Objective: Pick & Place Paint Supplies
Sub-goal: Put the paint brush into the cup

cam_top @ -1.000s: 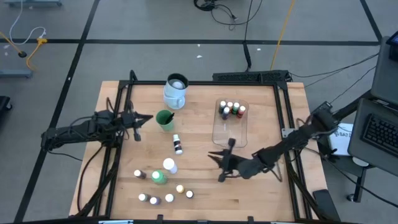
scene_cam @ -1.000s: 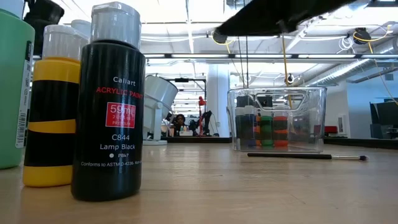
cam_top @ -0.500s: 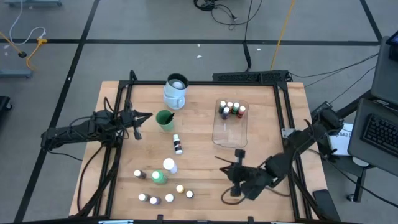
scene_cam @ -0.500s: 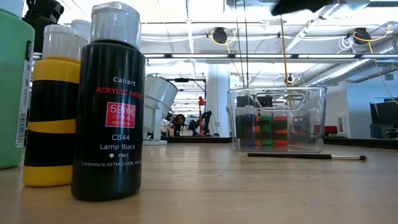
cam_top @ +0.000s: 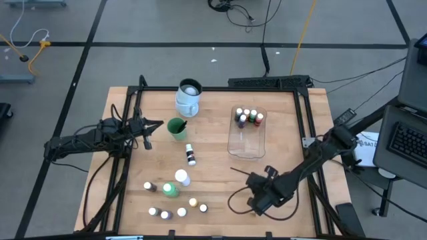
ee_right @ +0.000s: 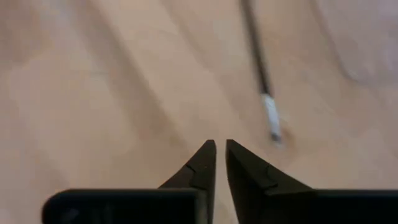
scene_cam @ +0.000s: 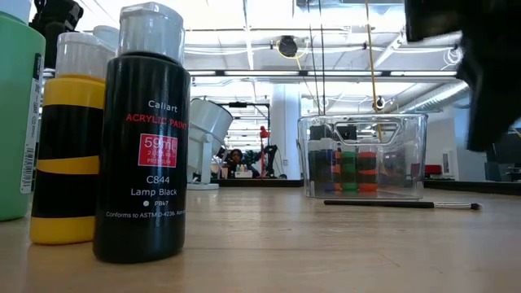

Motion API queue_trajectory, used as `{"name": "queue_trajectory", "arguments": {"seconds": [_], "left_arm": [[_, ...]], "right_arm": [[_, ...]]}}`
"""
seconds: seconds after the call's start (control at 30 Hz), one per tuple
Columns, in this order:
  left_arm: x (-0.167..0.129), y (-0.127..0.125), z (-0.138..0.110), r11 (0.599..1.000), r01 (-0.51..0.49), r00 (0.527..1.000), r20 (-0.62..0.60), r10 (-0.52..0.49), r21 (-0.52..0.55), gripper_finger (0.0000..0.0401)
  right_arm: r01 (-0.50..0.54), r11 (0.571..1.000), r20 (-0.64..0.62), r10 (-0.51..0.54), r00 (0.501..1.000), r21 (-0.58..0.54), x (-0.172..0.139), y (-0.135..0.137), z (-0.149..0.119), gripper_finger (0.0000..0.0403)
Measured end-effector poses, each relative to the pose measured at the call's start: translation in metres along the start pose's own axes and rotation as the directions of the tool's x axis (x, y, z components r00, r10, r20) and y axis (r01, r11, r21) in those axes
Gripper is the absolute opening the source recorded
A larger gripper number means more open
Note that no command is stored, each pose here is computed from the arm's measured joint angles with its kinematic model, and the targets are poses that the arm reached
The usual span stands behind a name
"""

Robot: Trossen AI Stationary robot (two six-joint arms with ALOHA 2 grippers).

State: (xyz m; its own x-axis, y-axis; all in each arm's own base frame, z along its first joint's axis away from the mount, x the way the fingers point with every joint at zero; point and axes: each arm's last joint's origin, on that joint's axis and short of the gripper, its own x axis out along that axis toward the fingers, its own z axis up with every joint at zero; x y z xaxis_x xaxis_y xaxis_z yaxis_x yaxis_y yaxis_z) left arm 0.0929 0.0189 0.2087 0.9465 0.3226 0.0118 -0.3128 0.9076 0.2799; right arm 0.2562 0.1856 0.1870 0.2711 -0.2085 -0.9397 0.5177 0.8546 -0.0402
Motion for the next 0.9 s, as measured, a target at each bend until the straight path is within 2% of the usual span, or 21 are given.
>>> {"name": "queue_trajectory", "arguments": {"seconds": [0.1,0.2,0.43,0.63,0.9], "left_arm": [[0.000,0.000,0.000,1.000,0.000,1.000,0.000,0.000,0.000,0.0024],[0.000,0.000,0.000,1.000,0.000,1.000,0.000,0.000,0.000,0.0024],[0.000,0.000,0.000,1.000,0.000,1.000,0.001,0.000,-0.001,0.0024],[0.000,0.000,0.000,1.000,0.000,1.000,0.001,0.000,-0.002,0.0024],[0.000,0.000,0.000,1.000,0.000,1.000,0.002,0.000,-0.002,0.0024]], "right_arm": [[0.089,0.993,-0.036,-0.086,0.996,0.072,0.006,-0.006,-0.002,0.0059],[0.147,0.986,-0.055,-0.143,0.988,0.078,0.010,-0.011,-0.002,0.0095],[0.169,0.985,-0.104,-0.165,0.981,0.033,0.031,-0.023,-0.001,0.0158],[0.146,0.986,-0.139,-0.134,0.981,0.083,0.056,-0.040,0.001,0.0167],[0.112,0.993,-0.156,-0.115,0.981,-0.026,0.070,-0.049,0.001,0.0148]]}}
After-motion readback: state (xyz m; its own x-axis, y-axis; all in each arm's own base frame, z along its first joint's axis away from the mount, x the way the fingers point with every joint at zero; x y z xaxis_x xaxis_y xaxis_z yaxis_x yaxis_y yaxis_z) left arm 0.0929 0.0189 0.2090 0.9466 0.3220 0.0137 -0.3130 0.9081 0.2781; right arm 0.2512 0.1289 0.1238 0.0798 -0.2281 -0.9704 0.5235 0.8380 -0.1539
